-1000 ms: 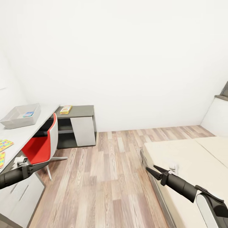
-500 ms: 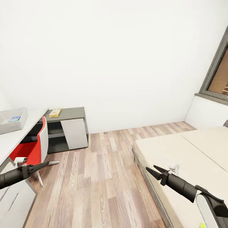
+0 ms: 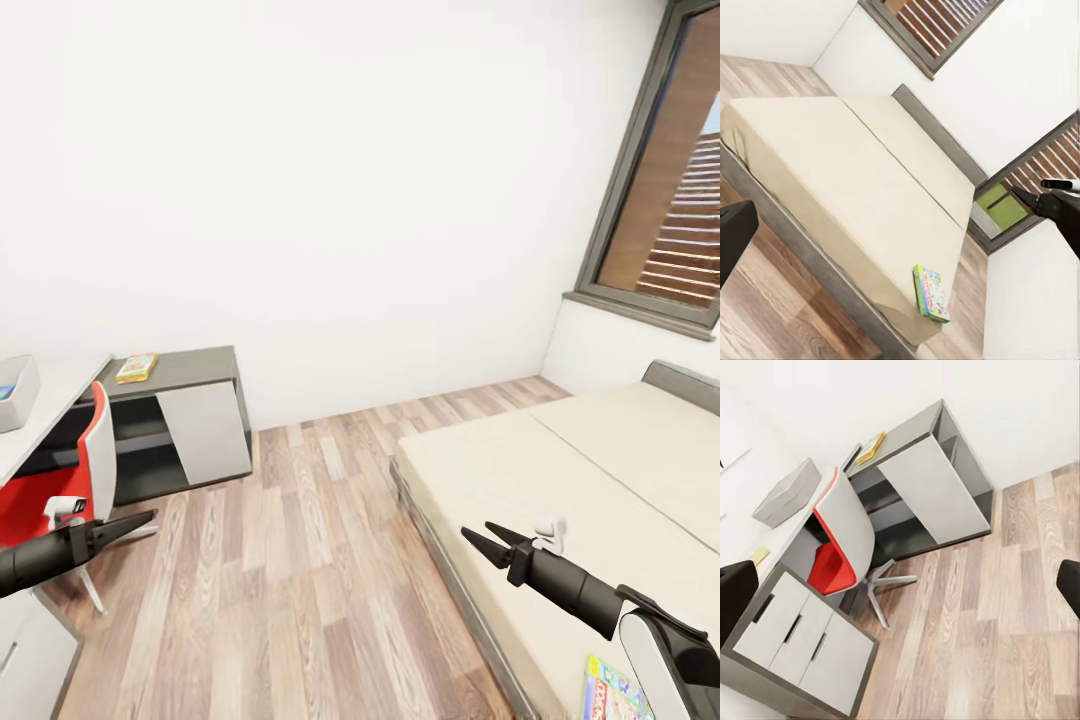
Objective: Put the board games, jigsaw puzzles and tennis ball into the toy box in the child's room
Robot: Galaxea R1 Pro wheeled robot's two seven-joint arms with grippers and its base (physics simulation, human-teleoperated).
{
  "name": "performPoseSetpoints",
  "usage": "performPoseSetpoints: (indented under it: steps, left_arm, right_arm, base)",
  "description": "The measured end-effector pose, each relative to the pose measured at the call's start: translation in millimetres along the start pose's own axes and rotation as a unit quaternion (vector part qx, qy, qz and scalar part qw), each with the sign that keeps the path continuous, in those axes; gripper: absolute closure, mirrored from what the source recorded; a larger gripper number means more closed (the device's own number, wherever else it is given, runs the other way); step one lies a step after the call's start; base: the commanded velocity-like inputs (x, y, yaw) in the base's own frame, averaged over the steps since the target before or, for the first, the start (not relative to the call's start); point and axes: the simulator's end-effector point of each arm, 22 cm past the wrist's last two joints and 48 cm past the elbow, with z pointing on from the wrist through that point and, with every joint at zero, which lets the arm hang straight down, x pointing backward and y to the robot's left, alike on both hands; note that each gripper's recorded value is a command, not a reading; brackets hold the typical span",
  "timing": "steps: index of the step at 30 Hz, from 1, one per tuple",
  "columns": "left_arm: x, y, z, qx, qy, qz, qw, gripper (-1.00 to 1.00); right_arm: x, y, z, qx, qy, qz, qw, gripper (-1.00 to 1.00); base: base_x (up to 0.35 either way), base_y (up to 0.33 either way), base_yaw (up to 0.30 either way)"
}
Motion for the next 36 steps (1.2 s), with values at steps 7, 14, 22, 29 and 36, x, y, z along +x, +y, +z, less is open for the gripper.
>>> performPoseSetpoints:
  steps: [7,14,22,29,36]
  left_arm:
    - [-2.3,-3.0,-0.8,0.001,-0.002,0.003,1.0,-1.0]
    - [-4.7,-6.1,-1.9,0.003,-0.004,0.006,1.0,-1.0]
    - [-7.2,-9.4,-2.9,0.004,-0.006,0.01,0.9999,-1.0]
    - [-9.5,-12.5,-3.9,0.006,-0.009,0.013,0.9999,-1.0]
    - [-11.7,-15.5,-4.8,0.007,-0.01,0.017,0.9998,-1.0]
  right_arm:
    - [-2.9,2.4,-1.0,-0.002,-0.003,-0.002,1.0,-1.0]
    - [-5.2,4.6,-2.0,-0.002,-0.005,-0.005,1.0,-1.0]
    - [-8.2,7.1,-3.3,-0.004,-0.008,-0.008,0.9999,-1.0]
    - [-10.8,9.3,-4.4,-0.005,-0.01,-0.011,0.9999,-1.0]
    - [-13.7,11.7,-5.5,-0.006,-0.013,-0.014,0.9998,-1.0]
  base:
    - [-0.129,0.083,-0.219]
    - [-0.107,0.041,-0.219]
    - [-0.078,0.007,-0.219]
    - [-0.072,0.001,-0.219]
    - [-0.072,0.042,-0.219]
